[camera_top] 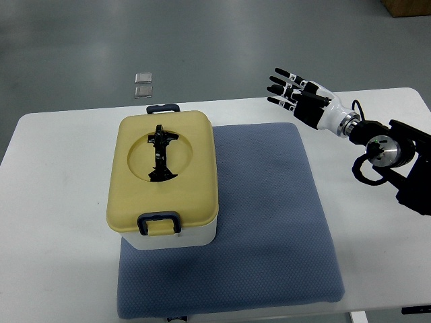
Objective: Open white storage box with right hand
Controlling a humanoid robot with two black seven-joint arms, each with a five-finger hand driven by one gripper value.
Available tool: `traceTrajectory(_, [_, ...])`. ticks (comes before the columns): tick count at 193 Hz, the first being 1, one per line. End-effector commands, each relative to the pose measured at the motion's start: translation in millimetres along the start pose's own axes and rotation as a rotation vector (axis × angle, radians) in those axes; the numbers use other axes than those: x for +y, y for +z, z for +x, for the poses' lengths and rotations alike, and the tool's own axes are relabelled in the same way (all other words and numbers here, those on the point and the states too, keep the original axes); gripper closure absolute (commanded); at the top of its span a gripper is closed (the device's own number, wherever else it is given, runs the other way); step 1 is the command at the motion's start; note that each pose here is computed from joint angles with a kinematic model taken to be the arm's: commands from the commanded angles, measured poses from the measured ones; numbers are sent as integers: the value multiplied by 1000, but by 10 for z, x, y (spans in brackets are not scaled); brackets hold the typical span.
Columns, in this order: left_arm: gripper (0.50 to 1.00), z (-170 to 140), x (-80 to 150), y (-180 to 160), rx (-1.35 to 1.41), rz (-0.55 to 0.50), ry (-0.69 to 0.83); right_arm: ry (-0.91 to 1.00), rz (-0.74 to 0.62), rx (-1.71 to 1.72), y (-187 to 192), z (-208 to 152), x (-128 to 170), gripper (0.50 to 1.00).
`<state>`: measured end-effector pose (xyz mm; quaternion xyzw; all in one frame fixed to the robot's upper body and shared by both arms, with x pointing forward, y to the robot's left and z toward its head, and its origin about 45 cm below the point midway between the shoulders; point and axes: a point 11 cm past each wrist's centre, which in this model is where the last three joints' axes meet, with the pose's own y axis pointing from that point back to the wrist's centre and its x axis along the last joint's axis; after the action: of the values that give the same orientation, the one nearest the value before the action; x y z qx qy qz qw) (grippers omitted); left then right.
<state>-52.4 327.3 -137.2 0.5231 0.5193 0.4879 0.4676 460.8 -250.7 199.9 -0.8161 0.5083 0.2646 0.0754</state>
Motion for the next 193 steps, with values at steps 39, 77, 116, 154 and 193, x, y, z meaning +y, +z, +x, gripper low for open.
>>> traceTrajectory(39, [500,-4,-1,-10,-2,2,-1,0,4,4,-30,9,5,574])
traceTrajectory(77, [500,-15,2,63,-5,-10,-4,-10,3,1,-20,-14,-3,574])
traceTrajectory(116, [500,-12,3,82,-4,-13,-4,-42,-6,22,1,-65,-12,574])
traceTrajectory(154, [500,-10,3,82,-4,-13,-3,-100,-20,81,-31,-168,-44,574])
traceTrajectory(193, [500,-10,3,82,-4,-13,-3,-164,-25,196,-230,-306,-104,574])
